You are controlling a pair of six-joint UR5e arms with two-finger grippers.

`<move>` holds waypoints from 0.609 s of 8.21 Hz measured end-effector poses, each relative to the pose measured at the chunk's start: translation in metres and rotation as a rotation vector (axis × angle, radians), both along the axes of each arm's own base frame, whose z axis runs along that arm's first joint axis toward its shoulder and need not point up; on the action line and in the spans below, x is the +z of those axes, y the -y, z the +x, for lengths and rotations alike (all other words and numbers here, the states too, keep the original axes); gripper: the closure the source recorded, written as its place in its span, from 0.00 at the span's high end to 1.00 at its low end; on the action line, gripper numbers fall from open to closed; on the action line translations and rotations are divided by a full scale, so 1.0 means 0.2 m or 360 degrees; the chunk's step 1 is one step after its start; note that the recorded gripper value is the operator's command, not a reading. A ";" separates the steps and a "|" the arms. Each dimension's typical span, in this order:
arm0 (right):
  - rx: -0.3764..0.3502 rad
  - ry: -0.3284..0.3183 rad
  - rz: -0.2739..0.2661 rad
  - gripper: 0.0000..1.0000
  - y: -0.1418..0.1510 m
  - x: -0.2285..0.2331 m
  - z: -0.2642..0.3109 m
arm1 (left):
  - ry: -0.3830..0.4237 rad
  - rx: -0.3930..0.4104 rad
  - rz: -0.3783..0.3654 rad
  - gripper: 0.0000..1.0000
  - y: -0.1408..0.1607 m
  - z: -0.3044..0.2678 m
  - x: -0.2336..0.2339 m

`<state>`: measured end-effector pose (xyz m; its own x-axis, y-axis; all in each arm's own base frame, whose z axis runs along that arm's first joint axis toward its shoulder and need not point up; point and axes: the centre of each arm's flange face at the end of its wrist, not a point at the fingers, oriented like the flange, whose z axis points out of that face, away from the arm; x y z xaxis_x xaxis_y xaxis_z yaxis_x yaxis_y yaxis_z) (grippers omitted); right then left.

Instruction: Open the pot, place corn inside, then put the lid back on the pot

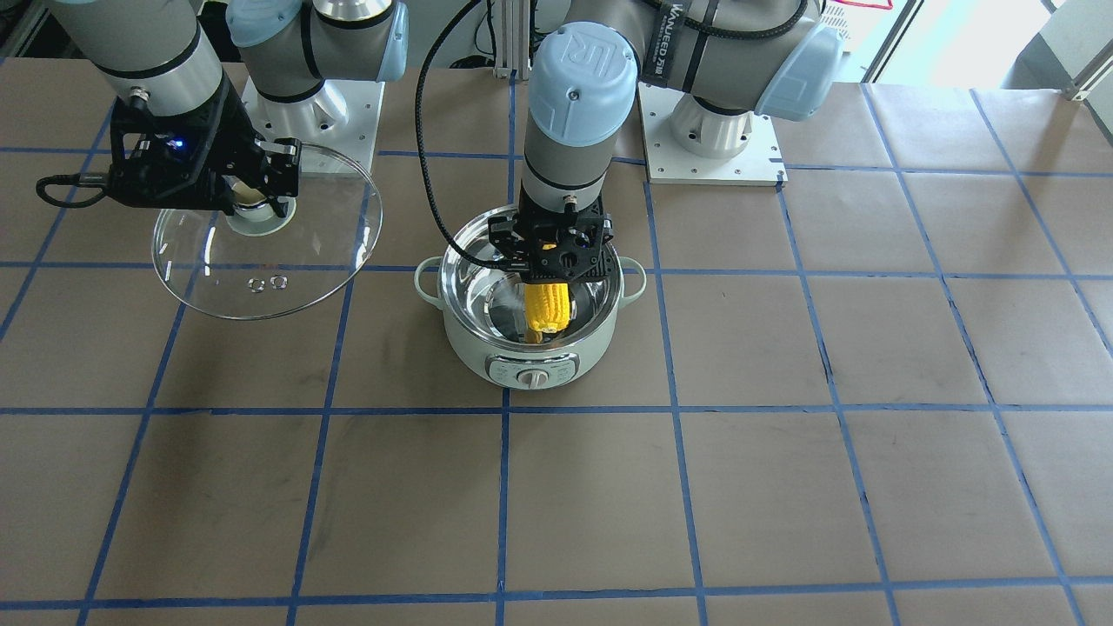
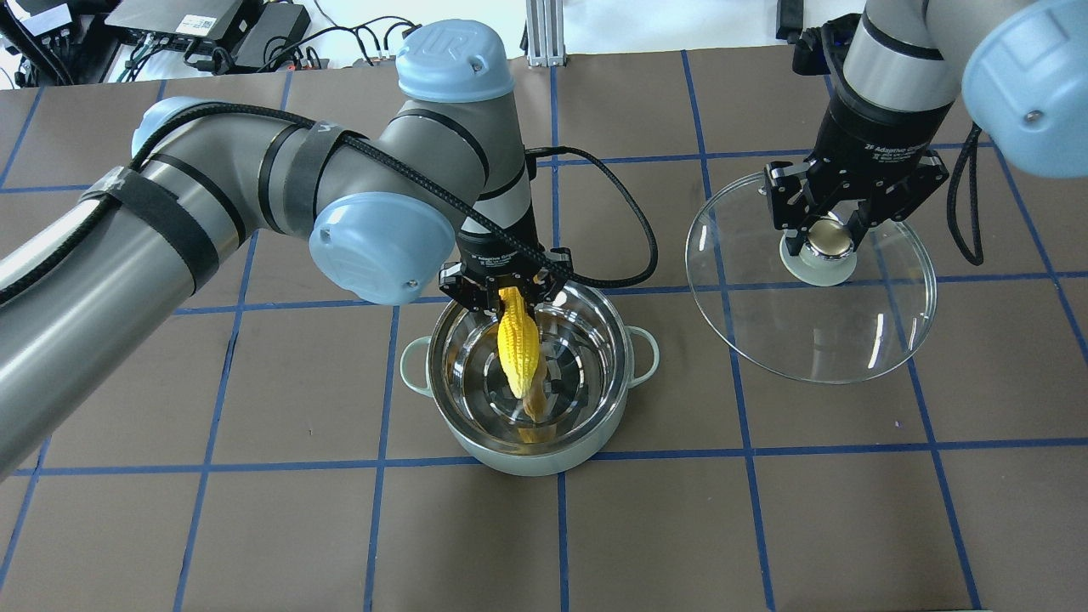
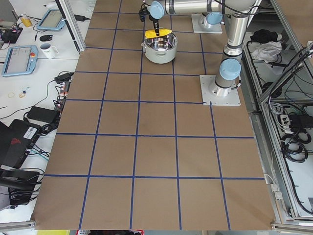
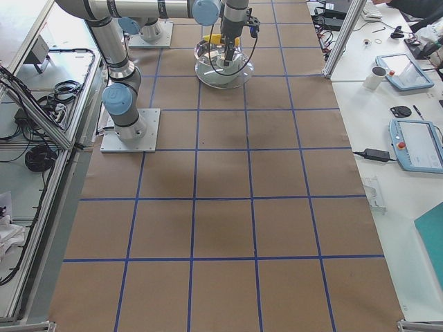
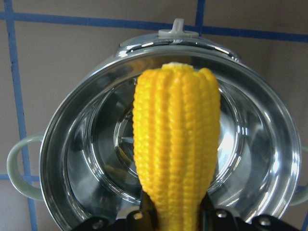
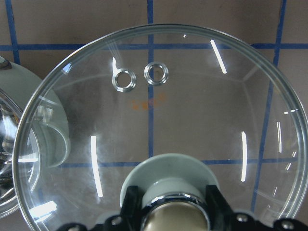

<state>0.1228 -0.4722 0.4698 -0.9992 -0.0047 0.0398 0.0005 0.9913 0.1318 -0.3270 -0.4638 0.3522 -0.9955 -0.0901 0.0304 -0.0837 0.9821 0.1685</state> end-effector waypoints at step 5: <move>-0.0088 -0.0017 -0.0028 0.33 0.01 0.01 0.00 | -0.0015 -0.0048 0.0069 0.00 -0.07 -0.09 -0.10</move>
<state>0.1221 -0.4735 0.4723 -0.9974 0.0513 0.0499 0.0567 0.9919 0.1140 -0.3443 -0.4492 0.3326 -0.9974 -0.0613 0.0367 -0.0522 0.9759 0.2118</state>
